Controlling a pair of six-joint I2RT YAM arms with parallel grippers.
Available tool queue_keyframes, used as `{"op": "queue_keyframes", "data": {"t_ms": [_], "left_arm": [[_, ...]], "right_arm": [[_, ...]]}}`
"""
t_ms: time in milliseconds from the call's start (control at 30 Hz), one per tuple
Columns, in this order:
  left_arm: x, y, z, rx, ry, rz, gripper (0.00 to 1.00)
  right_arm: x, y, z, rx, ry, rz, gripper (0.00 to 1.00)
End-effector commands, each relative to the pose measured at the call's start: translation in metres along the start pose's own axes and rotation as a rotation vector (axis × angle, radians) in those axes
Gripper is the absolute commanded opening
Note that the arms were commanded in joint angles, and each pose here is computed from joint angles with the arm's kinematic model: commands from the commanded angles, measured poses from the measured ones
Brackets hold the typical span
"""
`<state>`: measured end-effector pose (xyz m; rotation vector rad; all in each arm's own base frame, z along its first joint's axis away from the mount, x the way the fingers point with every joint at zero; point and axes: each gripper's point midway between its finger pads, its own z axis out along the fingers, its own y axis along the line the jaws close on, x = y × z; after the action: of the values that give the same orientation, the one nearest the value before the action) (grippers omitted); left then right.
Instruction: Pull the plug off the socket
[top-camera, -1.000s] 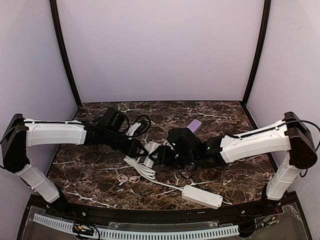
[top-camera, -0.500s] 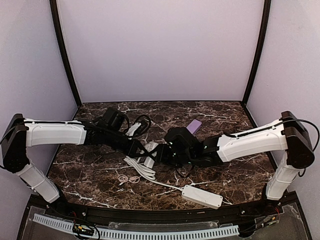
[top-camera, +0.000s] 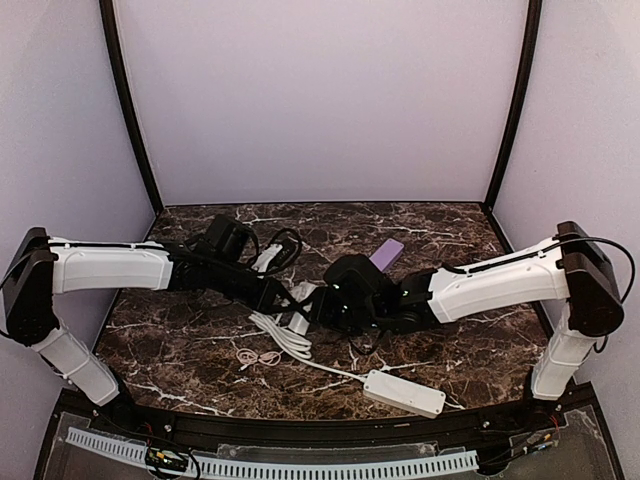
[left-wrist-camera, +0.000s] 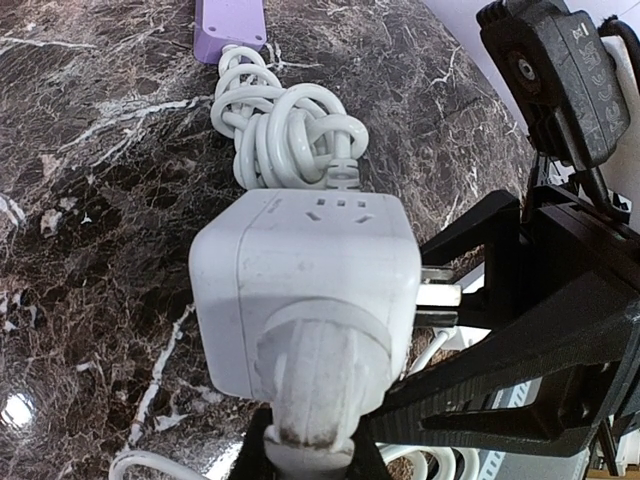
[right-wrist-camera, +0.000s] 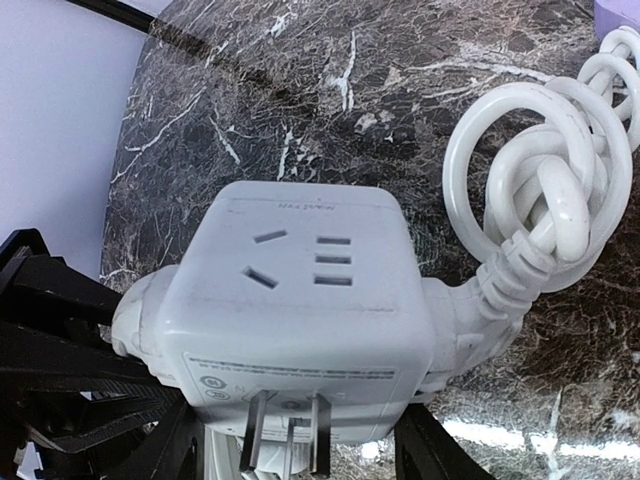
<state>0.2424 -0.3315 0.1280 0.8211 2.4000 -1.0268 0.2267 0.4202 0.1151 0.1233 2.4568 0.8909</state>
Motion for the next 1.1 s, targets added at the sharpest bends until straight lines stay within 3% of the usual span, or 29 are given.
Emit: {"op": "queue_keyframes", "data": {"t_ms": [0,300,633,767,1067], "left_arm": [[-0.024,-0.04,-0.014,0.141,-0.093,0.099,0.01],[-0.024,-0.059,-0.019,0.215,-0.092,0.161,0.01],[-0.023,-0.068,-0.021,0.254,-0.085,0.181,0.0],[-0.021,-0.068,-0.019,0.257,-0.062,0.174,0.01],[-0.024,-0.065,-0.021,0.236,-0.059,0.181,0.01]], "right_arm": [[-0.014,-0.014,0.006,0.073,-0.069,0.004,0.54],[-0.013,-0.032,0.014,0.146,-0.079,-0.061,0.43],[-0.015,-0.035,0.013,0.151,-0.089,-0.134,0.23],[-0.016,-0.034,0.014,0.149,-0.092,-0.209,0.1],[-0.015,-0.045,0.015,0.19,-0.095,-0.334,0.0]]}}
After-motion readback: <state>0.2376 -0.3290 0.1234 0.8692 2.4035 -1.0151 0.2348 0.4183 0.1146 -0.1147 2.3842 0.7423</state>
